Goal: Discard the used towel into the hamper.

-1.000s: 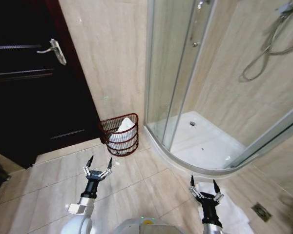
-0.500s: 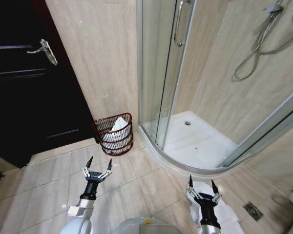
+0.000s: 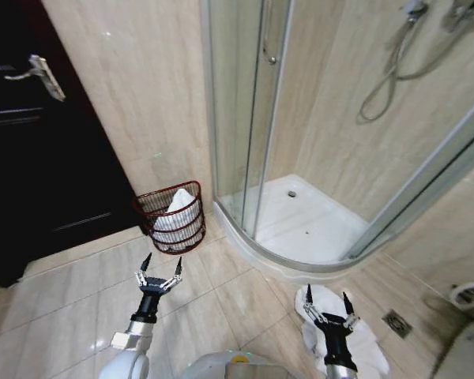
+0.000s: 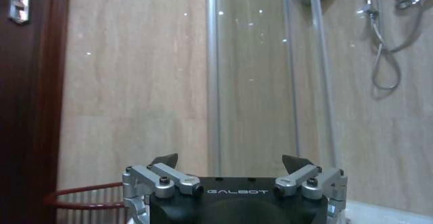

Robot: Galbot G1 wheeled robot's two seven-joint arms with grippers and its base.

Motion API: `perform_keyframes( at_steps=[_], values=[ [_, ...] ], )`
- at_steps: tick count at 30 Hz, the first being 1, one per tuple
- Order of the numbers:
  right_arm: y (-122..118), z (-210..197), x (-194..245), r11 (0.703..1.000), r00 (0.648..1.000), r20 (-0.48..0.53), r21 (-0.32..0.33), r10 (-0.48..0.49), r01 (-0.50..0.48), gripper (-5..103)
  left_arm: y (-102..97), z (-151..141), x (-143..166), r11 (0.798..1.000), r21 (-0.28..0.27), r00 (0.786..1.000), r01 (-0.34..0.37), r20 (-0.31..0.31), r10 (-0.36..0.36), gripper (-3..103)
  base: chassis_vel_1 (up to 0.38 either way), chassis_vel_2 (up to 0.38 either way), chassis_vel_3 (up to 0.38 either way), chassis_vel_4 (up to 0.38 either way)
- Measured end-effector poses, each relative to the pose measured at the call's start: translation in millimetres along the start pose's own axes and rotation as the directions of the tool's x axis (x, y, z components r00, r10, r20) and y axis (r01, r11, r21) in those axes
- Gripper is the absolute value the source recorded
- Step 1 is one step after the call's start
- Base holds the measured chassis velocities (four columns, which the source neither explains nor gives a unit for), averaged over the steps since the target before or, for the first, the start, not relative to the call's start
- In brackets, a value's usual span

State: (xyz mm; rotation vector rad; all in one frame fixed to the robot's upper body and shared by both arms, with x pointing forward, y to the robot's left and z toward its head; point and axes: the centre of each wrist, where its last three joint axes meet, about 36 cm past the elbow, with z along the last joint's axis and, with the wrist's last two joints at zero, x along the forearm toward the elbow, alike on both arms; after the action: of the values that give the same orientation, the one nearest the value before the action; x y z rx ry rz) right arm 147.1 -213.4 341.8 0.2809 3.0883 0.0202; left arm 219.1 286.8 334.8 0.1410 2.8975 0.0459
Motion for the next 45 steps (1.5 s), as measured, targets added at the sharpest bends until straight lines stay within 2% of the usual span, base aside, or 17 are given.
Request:
perform_keyframes(
  at_steps=[11, 18, 25, 33, 37, 39, 40, 43, 44, 45],
  values=[
    [-3.2, 2.2, -1.9, 1.000, 1.000, 0.007, 0.001, 0.016, -0.016, 100, -2.2, 2.3, 0.9, 1.000, 0.001, 1.000, 0.001, -0.004, -0.001, 100, -0.054, -0.059, -0.068, -0.072],
    [-3.3, 2.2, -2.2, 0.997, 0.997, -0.012, 0.009, 0.080, -0.080, 100, -2.7, 2.8, 3.0, 1.000, -0.002, 1.000, 0.000, -0.002, 0.000, 100, -0.080, -0.066, -0.065, -0.072],
    [-9.3, 7.5, -6.8, 0.985, 0.979, -0.115, 0.028, 0.170, -0.168, 100, -1.4, 1.1, 0.6, 1.000, -0.001, 1.000, 0.006, 0.007, -0.006, 100, -0.034, -0.020, -0.013, -0.015],
    [-28.1, 20.7, -25.4, 0.979, 0.954, -0.219, 0.027, 0.204, -0.203, 100, 0.9, -0.3, -5.2, 1.000, -0.003, 1.000, -0.001, 0.001, 0.001, 100, 0.000, 0.000, 0.000, 0.000],
    [-44.0, 25.2, -40.2, 0.989, 0.949, -0.279, -0.004, 0.143, -0.151, 100, 0.7, -0.9, -8.6, 1.000, -0.004, 1.000, -0.006, 0.003, 0.006, 100, 0.000, 0.000, 0.000, 0.000],
    [-63.6, 29.6, -51.2, 0.999, 0.949, -0.316, -0.036, 0.014, -0.027, 100, 0.7, -1.0, -9.6, 1.000, -0.008, 1.000, -0.010, 0.004, 0.010, 100, 0.000, 0.000, 0.000, 0.000],
    [-63.6, 29.6, -51.2, 0.999, 0.949, -0.316, -0.036, 0.014, -0.027, 100, 0.7, -1.0, -9.6, 1.000, -0.008, 1.000, -0.010, 0.004, 0.010, 100, 0.000, 0.000, 0.000, 0.000],
    [-84.8, 29.1, -60.4, 0.994, 0.924, -0.368, -0.057, -0.107, 0.093, 100, 2.8, -0.3, -9.1, 1.000, -0.013, 1.000, -0.014, 0.002, 0.014, 100, 0.000, 0.000, 0.000, 0.000],
    [-84.8, 29.1, -60.4, 0.994, 0.924, -0.368, -0.057, -0.107, 0.093, 100, 2.8, -0.3, -9.1, 1.000, -0.013, 1.000, -0.014, 0.002, 0.014, 100, 0.000, 0.000, 0.000, 0.000],
    [-93.8, 28.5, -64.2, 0.990, 0.911, -0.385, -0.054, -0.144, 0.133, 100, 4.2, 0.3, -8.7, 1.000, -0.013, 1.000, -0.014, 0.000, 0.014, 100, 0.000, 0.000, 0.000, 0.000]
  ],
)
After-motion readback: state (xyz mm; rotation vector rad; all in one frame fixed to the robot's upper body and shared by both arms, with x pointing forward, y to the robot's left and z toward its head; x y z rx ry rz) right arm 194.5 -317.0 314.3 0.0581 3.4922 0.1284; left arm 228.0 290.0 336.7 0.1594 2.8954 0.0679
